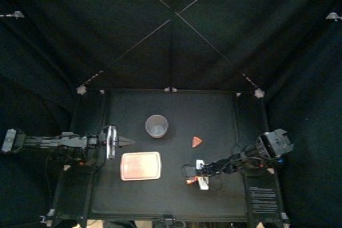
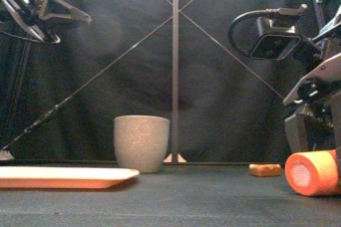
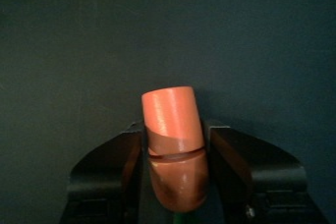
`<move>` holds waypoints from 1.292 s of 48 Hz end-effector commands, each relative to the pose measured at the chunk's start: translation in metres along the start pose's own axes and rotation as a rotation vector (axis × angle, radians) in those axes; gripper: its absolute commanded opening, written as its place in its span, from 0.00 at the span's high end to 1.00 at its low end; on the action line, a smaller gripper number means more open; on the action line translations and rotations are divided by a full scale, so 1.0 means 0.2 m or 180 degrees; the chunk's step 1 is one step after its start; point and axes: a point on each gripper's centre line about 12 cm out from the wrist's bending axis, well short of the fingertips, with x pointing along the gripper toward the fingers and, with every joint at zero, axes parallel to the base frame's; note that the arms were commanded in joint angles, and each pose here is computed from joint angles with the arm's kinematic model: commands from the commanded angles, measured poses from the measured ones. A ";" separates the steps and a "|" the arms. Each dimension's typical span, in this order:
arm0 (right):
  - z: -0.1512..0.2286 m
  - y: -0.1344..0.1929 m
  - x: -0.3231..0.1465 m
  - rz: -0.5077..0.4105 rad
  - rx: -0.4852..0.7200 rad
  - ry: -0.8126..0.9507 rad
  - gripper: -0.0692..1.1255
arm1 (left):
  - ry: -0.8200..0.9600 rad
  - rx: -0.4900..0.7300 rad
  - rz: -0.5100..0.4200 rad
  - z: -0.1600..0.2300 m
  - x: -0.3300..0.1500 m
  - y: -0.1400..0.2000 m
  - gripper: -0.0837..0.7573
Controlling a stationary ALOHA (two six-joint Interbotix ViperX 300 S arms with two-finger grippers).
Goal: Pick the carrot then place it in the grey bowl
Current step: Place carrot in the grey bowl
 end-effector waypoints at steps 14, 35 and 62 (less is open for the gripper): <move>0.26 -0.13 -0.13 -0.0144 -0.0095 -0.0483 0.70 | -0.0054 0.0005 0.0005 0.03 0.01 0.00 0.94; 0.83 -0.59 -0.50 -0.0900 -0.0295 -0.1509 0.70 | -0.0058 0.0005 0.0005 0.03 0.00 0.00 0.94; 1.20 -1.09 -0.48 -0.1419 -0.0126 -0.2005 0.70 | -0.0063 0.0005 0.0010 0.04 0.00 0.00 0.93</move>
